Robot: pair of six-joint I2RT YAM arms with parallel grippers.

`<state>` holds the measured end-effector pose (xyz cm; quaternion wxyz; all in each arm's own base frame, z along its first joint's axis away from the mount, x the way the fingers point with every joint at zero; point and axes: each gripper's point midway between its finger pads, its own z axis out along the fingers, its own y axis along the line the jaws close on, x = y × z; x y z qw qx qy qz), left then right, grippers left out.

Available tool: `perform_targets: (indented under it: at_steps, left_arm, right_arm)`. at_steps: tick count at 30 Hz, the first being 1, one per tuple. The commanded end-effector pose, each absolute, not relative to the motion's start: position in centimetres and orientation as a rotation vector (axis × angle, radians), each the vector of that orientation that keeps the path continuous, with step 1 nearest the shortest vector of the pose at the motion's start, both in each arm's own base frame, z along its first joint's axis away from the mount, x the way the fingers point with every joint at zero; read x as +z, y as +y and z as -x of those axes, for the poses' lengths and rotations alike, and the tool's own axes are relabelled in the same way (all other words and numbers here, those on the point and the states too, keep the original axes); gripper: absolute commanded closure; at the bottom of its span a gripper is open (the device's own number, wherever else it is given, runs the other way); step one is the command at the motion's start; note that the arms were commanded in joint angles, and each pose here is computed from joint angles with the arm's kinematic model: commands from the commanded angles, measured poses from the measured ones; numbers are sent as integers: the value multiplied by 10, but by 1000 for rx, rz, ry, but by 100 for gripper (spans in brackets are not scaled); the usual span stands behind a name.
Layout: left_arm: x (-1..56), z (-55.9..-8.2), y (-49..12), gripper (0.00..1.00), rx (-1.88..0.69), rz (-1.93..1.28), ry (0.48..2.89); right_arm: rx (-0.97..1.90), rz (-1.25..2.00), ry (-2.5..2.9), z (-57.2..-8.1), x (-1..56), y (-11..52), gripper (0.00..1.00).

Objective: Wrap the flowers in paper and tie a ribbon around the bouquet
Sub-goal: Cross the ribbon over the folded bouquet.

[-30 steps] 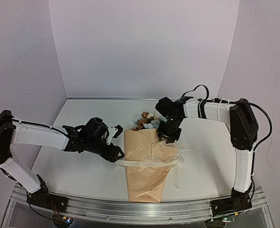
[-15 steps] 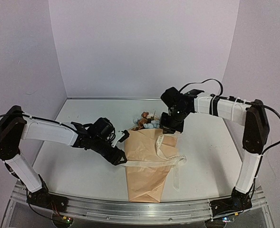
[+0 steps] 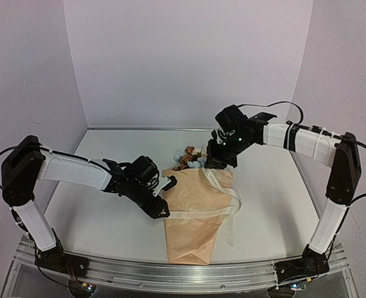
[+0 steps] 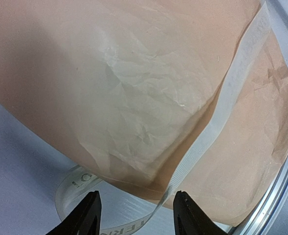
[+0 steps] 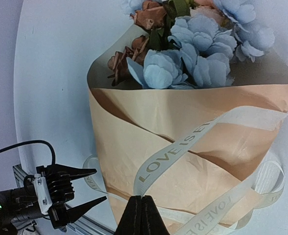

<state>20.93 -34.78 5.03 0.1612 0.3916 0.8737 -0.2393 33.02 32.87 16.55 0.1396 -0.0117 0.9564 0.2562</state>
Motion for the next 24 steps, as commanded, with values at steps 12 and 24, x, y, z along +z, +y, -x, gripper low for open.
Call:
perform_targets:
  at_steps: [12, 24]
  left_arm:
    - [80, -207, -364, 100, -767, -1158, 2431]
    - [107, -235, -383, 100, -828, -1054, 2308]
  right_arm:
    - [845, 208, 2638, -313, 209, 325, 100]
    - [1447, 477, 2504, -262, 267, 370, 100]
